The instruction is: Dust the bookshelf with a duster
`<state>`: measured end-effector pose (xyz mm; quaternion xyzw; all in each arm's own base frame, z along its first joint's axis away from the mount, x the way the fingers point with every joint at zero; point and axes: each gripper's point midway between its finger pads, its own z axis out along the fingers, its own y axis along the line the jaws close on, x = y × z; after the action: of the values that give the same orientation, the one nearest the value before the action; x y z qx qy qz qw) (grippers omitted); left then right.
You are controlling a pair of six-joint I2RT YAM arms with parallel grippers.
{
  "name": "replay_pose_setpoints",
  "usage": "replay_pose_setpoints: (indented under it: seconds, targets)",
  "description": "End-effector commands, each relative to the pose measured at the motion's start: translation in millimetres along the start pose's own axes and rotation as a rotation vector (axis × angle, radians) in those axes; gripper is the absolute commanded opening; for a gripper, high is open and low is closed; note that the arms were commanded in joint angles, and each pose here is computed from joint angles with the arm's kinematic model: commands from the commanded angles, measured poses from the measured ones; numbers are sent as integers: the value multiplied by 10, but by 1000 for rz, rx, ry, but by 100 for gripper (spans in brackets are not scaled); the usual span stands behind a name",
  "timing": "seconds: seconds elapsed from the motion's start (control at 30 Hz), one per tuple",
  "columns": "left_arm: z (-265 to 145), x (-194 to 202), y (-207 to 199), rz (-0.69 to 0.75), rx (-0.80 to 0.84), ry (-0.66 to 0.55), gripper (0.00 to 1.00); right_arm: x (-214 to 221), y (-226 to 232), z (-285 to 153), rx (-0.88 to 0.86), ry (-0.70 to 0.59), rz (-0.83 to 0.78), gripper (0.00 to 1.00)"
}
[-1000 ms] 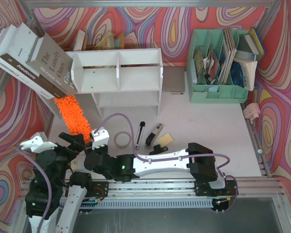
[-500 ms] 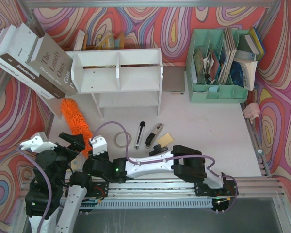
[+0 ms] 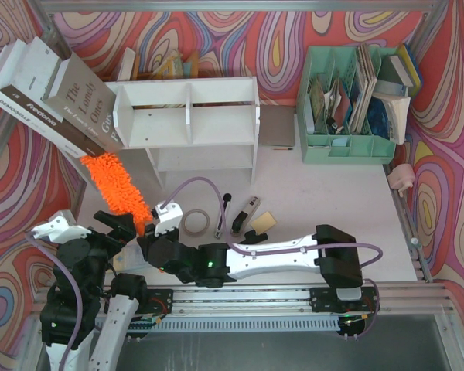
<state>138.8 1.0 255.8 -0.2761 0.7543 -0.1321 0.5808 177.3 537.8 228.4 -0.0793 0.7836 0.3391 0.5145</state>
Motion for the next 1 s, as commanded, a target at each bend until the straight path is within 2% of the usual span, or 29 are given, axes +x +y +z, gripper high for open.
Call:
replay_pose_setpoints:
  seconds: [0.0, 0.17, 0.27, 0.57, 0.73, 0.97]
  targets:
    - [25, 13, 26, 0, -12, -3, 98, 228, 19, 129, 8, 12, -11, 0]
    - [24, 16, 29, 0, -13, -2, 98, 694, -135, 225, 52, 116, -44, 0]
    - [26, 20, 27, -1, -12, -2, 98, 780, -186, 153, 60, 143, -69, 0]
    - [34, 22, 29, 0, -15, 1, 98, 525, -301, -569, 113, 19, -214, 0]
    - [25, 20, 34, -2, -15, -1, 98, 617, -424, -974, 148, 25, -284, 0]
    - [17, 13, 41, -5, -17, -6, 98, 622, -455, -1459, 69, 33, -331, 0]
